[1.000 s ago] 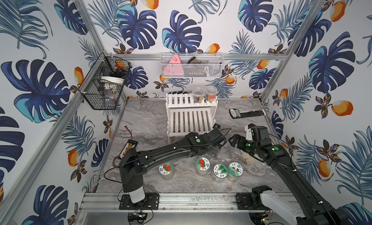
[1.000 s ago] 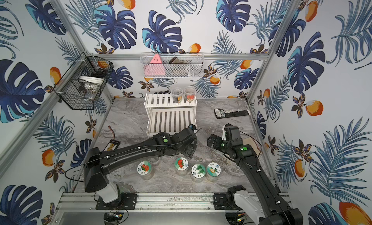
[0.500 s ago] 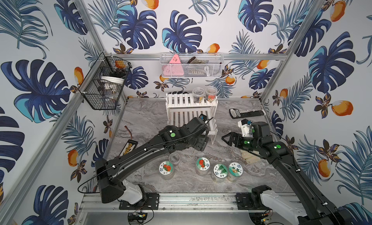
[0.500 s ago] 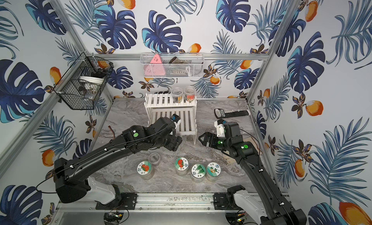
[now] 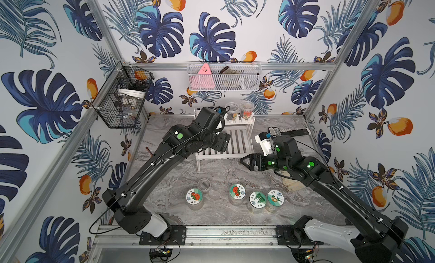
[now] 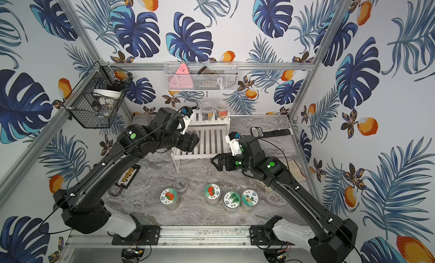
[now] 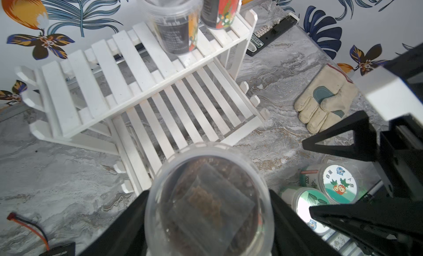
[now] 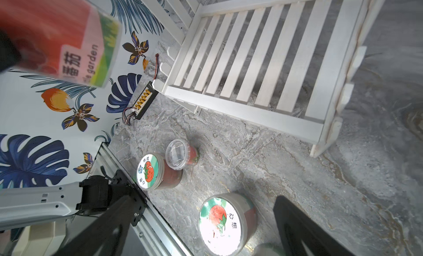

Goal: Place the seed container on the shelf
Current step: Place the seed jar on the shelf.

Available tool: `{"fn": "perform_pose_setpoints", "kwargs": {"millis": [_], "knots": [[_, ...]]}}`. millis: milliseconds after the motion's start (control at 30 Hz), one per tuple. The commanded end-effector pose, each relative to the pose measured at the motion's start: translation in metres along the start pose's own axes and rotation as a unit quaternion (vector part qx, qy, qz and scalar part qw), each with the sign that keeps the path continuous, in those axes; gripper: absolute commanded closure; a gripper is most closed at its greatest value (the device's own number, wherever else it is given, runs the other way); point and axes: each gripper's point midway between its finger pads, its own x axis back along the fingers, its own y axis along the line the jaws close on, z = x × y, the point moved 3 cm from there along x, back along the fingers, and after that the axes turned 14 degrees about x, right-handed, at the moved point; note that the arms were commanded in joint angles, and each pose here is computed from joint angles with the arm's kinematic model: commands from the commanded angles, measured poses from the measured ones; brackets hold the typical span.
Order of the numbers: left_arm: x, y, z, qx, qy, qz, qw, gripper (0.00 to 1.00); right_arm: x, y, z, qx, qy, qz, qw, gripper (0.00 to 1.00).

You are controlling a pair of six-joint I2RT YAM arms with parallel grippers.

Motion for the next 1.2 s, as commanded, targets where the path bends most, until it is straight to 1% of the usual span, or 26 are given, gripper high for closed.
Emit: {"fn": "perform_pose_setpoints", "kwargs": {"millis": [0,100,200,433,500,633,767,933,1033,1167], "knots": [[0.000,0.011,-0.010,-0.007,0.003,-0.006,1.000,0.22,-0.001,0.002,-0.022,0.030,-0.034,0.022,0.999,0.00],[-0.004,0.017,-0.024,-0.001,-0.002,-0.003,1.000,0.22,-0.007,0.014,-0.034,0.052,-0.028,0.011,0.998,0.00],[-0.010,0.022,-0.035,0.000,-0.003,-0.011,1.000,0.22,-0.012,0.017,-0.046,0.069,-0.024,0.030,0.997,0.00],[-0.023,0.036,-0.056,0.018,-0.014,-0.027,0.999,0.23,-0.015,0.018,-0.076,0.088,-0.071,0.064,0.992,0.00],[-0.028,0.042,-0.060,0.021,-0.013,-0.033,0.999,0.22,-0.014,0.011,-0.080,0.084,-0.077,0.089,0.989,0.00],[-0.037,0.052,-0.070,0.021,-0.011,-0.052,0.998,0.22,-0.011,0.001,-0.083,0.076,-0.085,0.123,0.986,0.00],[-0.049,0.053,-0.078,0.023,-0.017,-0.042,0.999,0.22,-0.016,-0.002,-0.084,0.069,-0.076,0.128,0.986,0.00],[-0.063,0.058,-0.084,0.023,-0.017,-0.054,0.998,0.23,-0.026,-0.003,-0.084,0.048,-0.072,0.115,0.990,0.00],[-0.067,0.057,-0.091,0.023,-0.027,-0.052,0.998,0.23,-0.031,-0.003,-0.081,0.038,-0.069,0.107,0.991,0.00],[-0.071,0.060,-0.095,0.014,-0.031,-0.066,0.997,0.24,-0.034,-0.004,-0.076,0.029,-0.067,0.105,0.992,0.00]]}}
